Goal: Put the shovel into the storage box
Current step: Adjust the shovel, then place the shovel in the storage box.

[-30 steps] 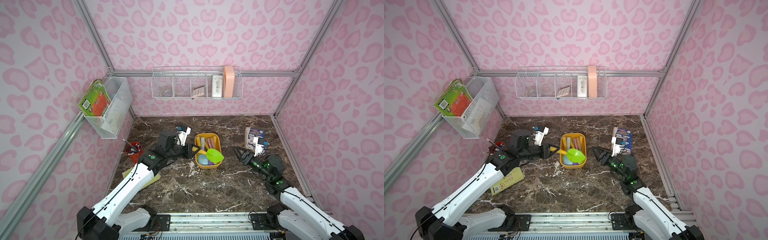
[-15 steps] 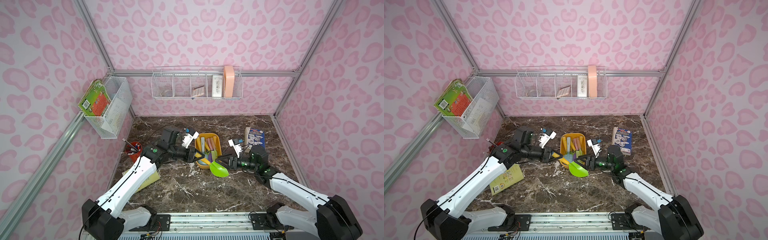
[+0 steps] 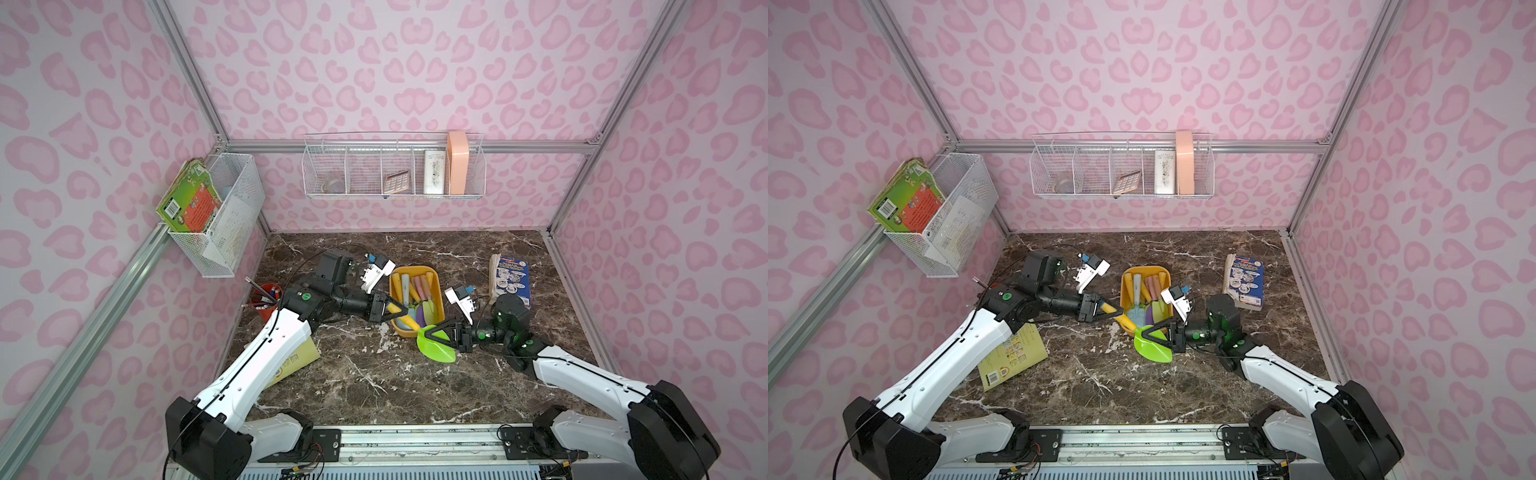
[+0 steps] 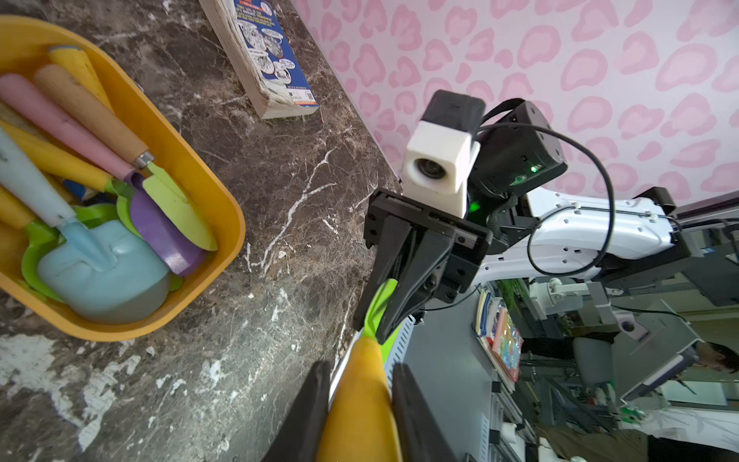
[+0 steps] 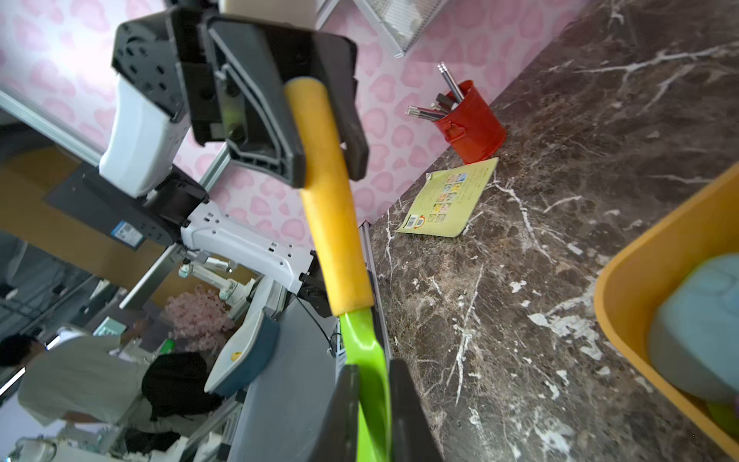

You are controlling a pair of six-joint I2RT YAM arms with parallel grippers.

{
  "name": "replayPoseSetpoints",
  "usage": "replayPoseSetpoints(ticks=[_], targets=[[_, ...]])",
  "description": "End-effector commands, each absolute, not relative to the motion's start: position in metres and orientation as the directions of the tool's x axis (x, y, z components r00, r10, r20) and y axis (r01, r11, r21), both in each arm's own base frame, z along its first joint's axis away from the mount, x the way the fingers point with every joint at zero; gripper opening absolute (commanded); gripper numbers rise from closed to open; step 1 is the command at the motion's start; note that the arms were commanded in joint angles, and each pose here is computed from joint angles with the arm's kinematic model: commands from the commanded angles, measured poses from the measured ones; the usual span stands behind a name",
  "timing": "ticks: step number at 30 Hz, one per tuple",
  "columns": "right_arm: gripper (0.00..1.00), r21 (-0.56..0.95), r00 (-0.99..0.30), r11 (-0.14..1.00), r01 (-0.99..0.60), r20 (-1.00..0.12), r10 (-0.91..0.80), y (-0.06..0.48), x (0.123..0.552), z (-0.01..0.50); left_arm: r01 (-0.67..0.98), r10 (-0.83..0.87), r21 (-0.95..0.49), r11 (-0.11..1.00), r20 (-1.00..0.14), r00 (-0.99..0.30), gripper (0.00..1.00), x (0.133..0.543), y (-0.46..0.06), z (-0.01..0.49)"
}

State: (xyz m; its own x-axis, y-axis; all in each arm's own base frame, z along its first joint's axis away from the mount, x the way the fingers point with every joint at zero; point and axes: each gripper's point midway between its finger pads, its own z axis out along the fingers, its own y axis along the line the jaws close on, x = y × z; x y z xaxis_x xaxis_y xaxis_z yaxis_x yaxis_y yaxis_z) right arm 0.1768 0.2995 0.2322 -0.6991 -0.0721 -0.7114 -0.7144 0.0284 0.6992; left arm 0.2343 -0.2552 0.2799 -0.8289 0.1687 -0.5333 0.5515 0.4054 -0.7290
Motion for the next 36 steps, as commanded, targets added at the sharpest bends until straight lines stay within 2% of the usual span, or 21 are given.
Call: replayPoseSetpoints(ticks=[1, 3, 5, 7, 12, 15, 18, 24, 31, 36], targets=[[0.0, 0.684, -0.683, -0.002, -0.73, -0.729, -0.056, 0.302, 0.175, 0.239, 0.517, 0.105, -0.707, 0.482, -0.539, -0.836, 0.08, 0.259, -0.248, 0.274], [0.0, 0.686, -0.686, 0.015, -0.728, -0.727, -0.04, 0.303, 0.181, 0.24, 0.457, 0.066, -0.704, 0.543, -0.507, -0.859, 0.32, 0.272, -0.239, 0.264], [0.0, 0.692, -0.693, 0.051, -0.72, -0.72, -0.023, 0.305, 0.191, 0.238, 0.385, 0.011, -0.693, 0.609, -0.479, -0.878, 0.47, 0.285, -0.226, 0.255], [0.0, 0.706, -0.71, 0.105, -0.7, -0.704, 0.005, 0.305, 0.207, 0.234, 0.297, -0.06, -0.658, 0.692, -0.463, -0.884, 0.57, 0.296, -0.206, 0.246], [0.0, 0.778, -0.768, 0.222, -0.587, -0.622, 0.149, 0.294, 0.254, 0.221, 0.109, -0.216, -0.53, 0.841, -0.514, -0.83, 0.68, 0.301, -0.151, 0.241], [0.0, 0.8, -0.783, 0.334, -0.497, -0.58, 0.225, 0.289, 0.283, 0.204, 0.062, -0.253, -0.495, 0.867, -0.543, -0.801, 0.68, 0.293, -0.134, 0.241], [0.0, 0.827, -0.801, 0.404, -0.39, -0.522, 0.293, 0.286, 0.304, 0.186, 0.066, -0.277, -0.531, 0.845, -0.54, -0.795, 0.68, 0.284, -0.136, 0.24], [0.0, 0.84, -0.827, 0.524, -0.142, -0.392, 0.404, 0.281, 0.325, 0.145, 0.059, -0.278, -0.571, 0.819, -0.484, -0.83, 0.66, 0.272, -0.142, 0.22], [0.0, 0.776, -0.764, 0.62, 0.11, -0.333, 0.552, 0.262, 0.334, 0.116, 0.036, -0.29, -0.601, 0.798, -0.436, -0.852, 0.65, 0.267, -0.147, 0.204], [0.0, 0.745, -0.71, 0.631, 0.218, -0.322, 0.626, 0.252, 0.338, 0.104, 0.029, -0.293, -0.604, 0.796, -0.428, -0.855, 0.65, 0.264, -0.146, 0.2]])
